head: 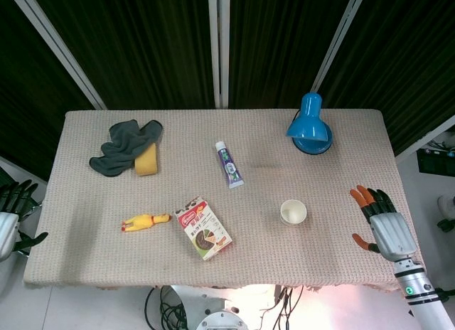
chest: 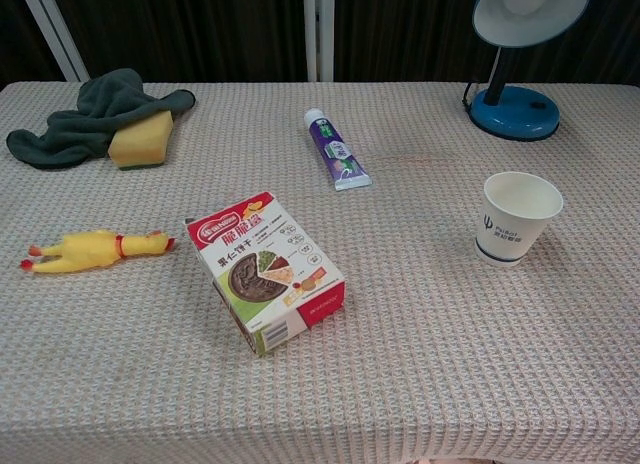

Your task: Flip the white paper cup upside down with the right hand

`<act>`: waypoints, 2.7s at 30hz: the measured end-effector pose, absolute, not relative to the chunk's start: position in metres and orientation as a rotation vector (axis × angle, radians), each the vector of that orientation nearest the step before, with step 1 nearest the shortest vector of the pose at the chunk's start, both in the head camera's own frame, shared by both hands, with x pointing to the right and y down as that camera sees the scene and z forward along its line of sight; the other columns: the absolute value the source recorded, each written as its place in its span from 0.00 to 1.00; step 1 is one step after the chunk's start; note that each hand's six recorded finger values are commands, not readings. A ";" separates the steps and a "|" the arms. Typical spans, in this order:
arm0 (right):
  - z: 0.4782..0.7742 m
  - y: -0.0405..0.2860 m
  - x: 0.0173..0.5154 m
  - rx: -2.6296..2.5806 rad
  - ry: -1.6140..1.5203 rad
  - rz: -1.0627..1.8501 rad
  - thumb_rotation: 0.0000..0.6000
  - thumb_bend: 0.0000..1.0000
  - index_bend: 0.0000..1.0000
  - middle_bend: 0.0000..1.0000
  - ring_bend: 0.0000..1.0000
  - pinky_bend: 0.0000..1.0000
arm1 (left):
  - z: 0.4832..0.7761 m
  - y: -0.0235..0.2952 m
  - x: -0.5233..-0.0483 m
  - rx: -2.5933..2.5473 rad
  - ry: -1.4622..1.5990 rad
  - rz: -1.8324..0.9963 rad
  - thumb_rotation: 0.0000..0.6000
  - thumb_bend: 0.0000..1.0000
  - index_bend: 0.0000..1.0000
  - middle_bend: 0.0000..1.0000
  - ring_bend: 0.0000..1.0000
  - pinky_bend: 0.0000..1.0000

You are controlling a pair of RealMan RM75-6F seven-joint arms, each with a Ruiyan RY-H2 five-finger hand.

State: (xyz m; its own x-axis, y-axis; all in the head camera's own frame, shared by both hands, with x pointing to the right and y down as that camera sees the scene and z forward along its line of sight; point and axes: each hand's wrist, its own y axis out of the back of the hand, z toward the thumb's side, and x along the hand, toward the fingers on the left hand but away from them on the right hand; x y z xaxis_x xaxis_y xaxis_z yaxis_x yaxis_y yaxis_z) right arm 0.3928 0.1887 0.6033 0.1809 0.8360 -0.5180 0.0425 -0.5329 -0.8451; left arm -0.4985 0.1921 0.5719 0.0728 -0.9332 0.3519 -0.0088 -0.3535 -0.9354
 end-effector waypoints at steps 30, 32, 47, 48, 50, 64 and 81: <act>0.669 0.154 0.272 -1.860 -0.412 1.404 1.00 0.18 0.00 0.04 0.00 0.00 | 0.572 0.191 -0.506 -1.519 0.997 -1.424 1.00 0.06 0.04 0.03 0.00 0.06; 0.671 0.154 0.271 -1.858 -0.405 1.404 1.00 0.18 0.01 0.05 0.00 0.00 | 0.573 0.192 -0.507 -1.521 0.997 -1.429 1.00 0.06 0.04 0.03 0.00 0.06; 0.682 0.151 0.260 -1.866 -0.406 1.383 1.00 0.18 0.23 0.04 0.00 0.00 | 0.577 0.194 -0.513 -1.523 1.005 -1.449 1.00 0.06 0.04 0.03 0.00 0.06; 0.682 0.151 0.260 -1.864 -0.404 1.383 1.00 0.18 0.24 0.03 0.00 0.00 | 0.577 0.194 -0.513 -1.523 1.005 -1.449 1.00 0.06 0.04 0.03 0.00 0.06; 0.683 0.150 0.260 -1.860 -0.406 1.383 1.00 0.18 0.25 0.03 0.00 0.00 | 0.577 0.193 -0.513 -1.524 1.006 -1.446 1.00 0.06 0.04 0.03 0.00 0.06; 0.681 0.146 0.264 -1.831 -0.430 1.384 1.00 0.18 0.35 0.03 0.00 0.00 | 0.578 0.193 -0.514 -1.535 1.008 -1.450 1.00 0.06 0.04 0.03 0.00 0.06; 0.660 0.141 0.282 -1.965 -0.707 1.334 1.00 0.18 0.42 0.04 0.00 0.00 | 0.580 0.193 -0.514 -1.537 0.995 -1.456 1.00 0.06 0.04 0.03 0.00 0.06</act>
